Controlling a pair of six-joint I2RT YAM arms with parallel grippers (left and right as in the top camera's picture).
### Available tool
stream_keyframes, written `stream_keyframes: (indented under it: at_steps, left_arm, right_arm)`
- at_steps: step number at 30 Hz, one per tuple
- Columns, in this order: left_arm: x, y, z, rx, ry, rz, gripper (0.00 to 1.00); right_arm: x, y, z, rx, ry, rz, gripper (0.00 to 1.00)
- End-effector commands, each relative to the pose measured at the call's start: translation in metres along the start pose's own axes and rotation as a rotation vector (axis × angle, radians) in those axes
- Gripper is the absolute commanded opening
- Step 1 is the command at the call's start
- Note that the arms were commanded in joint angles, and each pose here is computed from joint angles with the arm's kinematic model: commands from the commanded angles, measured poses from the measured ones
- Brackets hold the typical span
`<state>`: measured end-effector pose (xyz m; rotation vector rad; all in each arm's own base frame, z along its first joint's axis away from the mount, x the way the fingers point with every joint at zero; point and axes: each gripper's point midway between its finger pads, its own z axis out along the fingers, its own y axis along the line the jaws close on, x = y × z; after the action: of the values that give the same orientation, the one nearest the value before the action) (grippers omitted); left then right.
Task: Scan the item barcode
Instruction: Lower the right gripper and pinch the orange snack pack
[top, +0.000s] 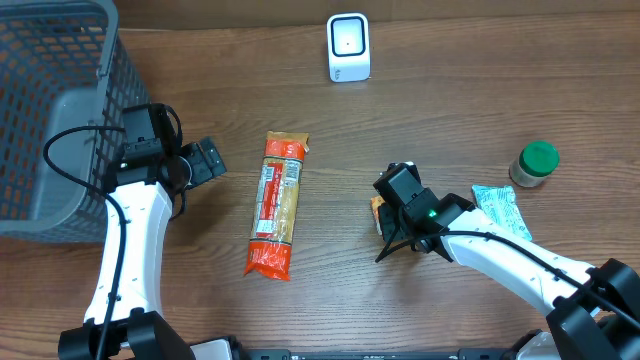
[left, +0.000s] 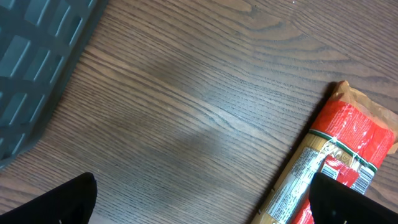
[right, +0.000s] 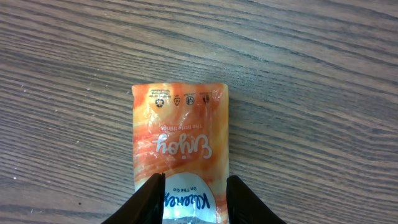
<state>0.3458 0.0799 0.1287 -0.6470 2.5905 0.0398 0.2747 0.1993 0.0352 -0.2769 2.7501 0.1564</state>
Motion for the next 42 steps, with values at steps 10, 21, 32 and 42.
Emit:
stream_keyframes:
  at_steps: [10,21,32,42]
  left_arm:
    - [-0.005,0.000,-0.006,-0.002,-0.024,0.015,1.00]
    - [-0.005,0.000,-0.006,-0.002,-0.024,0.015,1.00]
    - [-0.005,0.000,-0.006,-0.002,-0.024,0.015,1.00]
    - [-0.005,0.000,-0.006,-0.002,-0.024,0.015,1.00]
  right_arm:
    - [0.016,-0.003,0.027,0.023,0.071,-0.019,0.33]
    - [0.019,-0.005,0.033,0.037,0.086,-0.041,0.24]
    - [-0.008,0.005,0.022,0.017,0.035,-0.049,0.53]
    - [-0.003,0.014,0.020,-0.143,0.113,-0.040,0.52]
